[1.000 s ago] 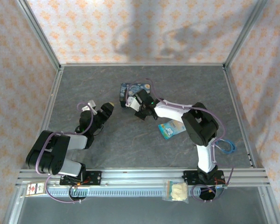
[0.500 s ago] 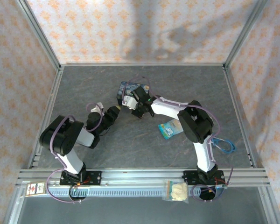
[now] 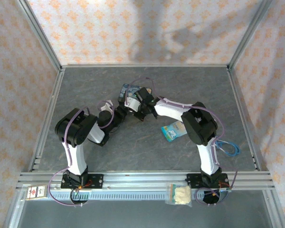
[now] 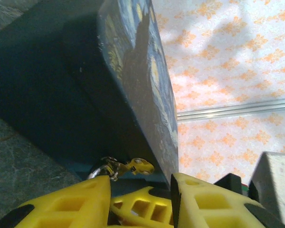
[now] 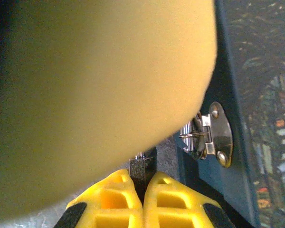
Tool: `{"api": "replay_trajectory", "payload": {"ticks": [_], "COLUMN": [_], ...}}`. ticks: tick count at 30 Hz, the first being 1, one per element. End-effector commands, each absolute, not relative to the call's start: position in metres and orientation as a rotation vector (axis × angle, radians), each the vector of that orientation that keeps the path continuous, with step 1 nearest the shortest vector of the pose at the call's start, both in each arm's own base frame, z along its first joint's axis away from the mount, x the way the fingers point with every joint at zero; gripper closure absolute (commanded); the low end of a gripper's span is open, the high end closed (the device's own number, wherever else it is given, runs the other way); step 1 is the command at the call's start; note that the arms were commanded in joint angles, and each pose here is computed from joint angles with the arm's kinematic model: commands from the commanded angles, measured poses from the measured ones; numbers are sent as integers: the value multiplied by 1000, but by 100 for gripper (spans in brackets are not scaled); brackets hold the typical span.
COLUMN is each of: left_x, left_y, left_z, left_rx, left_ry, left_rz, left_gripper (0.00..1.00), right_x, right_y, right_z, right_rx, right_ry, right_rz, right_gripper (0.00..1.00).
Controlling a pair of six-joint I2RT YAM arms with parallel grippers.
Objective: Unlock a padlock with a key
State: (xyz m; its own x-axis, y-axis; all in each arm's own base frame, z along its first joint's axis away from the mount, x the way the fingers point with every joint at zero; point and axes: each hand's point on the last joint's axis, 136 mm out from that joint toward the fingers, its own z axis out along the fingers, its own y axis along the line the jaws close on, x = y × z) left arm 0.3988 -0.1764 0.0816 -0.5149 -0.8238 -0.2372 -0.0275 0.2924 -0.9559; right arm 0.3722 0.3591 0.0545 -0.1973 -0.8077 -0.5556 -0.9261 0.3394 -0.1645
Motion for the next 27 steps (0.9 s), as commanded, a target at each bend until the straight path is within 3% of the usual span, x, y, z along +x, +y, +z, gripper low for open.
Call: {"api": "replay_trajectory", "payload": {"ticks": [1,16,24,26,27], "left_x": [405,405,408,407,407], "left_y": [-176,-183,-184,-182,-180], "left_z": [77,62,65,64,63], "left_rx": [-757,-763,-752,-759,-765], "left_ry": [1795,1869,1855,1853,1852], "left_rz": [-1252,-1206,-1205,-1194,-1188], "left_gripper": [64,64,98,100,100], "right_x": [374,370,370,371,370], "right_y": [365,374,373,371,370], "right_z": [70,83,82,85,87], "right_rx": [-1478,-1425,-1392,-1355,-1327], "right_ry": [2044,2029,2043,2053,2061], "right_rz": [358,495,501,496,501], "right_gripper": [100,100,100,100,93]}}
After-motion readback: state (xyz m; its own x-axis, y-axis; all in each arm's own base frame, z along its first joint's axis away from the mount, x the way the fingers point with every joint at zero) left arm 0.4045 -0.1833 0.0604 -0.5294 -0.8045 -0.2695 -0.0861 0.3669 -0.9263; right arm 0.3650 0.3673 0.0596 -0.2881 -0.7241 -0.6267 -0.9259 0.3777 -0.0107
